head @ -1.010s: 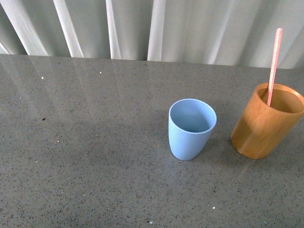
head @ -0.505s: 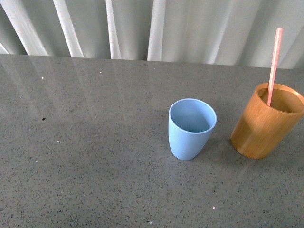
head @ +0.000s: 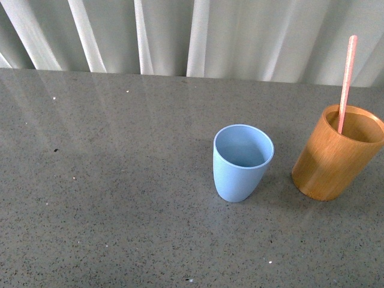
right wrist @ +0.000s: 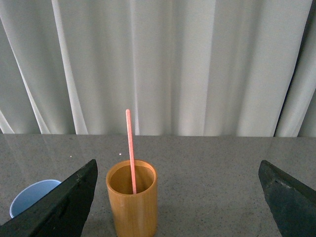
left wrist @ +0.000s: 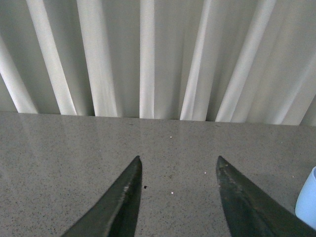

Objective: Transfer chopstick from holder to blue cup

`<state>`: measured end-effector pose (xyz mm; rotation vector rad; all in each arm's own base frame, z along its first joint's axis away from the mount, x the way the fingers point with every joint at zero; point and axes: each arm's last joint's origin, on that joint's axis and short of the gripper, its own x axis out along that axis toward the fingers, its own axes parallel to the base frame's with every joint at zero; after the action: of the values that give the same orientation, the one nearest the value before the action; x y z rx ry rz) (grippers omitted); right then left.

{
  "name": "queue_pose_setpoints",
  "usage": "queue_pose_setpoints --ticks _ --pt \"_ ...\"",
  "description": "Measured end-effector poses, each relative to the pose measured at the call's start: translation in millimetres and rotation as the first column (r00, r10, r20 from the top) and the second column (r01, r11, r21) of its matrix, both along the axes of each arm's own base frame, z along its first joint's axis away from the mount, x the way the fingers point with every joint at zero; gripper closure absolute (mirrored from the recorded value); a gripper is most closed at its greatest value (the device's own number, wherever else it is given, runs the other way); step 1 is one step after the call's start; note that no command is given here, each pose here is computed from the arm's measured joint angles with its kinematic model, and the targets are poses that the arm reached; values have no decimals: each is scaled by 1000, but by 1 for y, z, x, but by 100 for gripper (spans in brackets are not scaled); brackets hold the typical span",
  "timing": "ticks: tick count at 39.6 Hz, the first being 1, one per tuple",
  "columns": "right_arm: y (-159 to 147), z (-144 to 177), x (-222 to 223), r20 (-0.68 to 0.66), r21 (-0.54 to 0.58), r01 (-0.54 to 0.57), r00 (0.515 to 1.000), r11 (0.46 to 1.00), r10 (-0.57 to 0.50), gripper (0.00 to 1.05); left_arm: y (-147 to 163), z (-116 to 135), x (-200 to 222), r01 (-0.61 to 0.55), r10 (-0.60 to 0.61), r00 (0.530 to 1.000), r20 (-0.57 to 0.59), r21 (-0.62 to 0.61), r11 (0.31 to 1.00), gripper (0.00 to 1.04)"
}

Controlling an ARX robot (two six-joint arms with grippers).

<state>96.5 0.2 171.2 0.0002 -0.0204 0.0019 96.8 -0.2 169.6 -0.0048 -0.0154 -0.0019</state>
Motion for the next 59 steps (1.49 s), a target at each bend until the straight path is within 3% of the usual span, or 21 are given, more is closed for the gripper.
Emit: queue_pose_setpoints --ticks 3,10,12,15,20,32,59 --pt "0 0 0 0 0 0 1000 1000 0 10 0 0 0 0 0 1000 0 0 1000 41" --pt "0 0 0 0 0 1 1000 1000 -1 10 0 0 0 0 0 1000 0 0 1000 10" --pt "0 -1 1 -95 7 63 994 998 -62 10 0 0 0 0 0 1000 0 1 1000 5" --pt "-1 -3 7 -266 -25 139 954 990 -141 10 0 0 0 0 0 1000 0 0 1000 8" --pt "0 -6 36 -380 -55 77 921 996 -92 10 0 0 0 0 0 1000 0 1 1000 7" --pt "3 -13 92 -388 -95 -106 920 990 61 10 0 0 0 0 0 1000 0 0 1000 7" --pt "10 -35 175 -317 -40 -163 938 986 142 10 0 0 0 0 0 1000 0 0 1000 7"
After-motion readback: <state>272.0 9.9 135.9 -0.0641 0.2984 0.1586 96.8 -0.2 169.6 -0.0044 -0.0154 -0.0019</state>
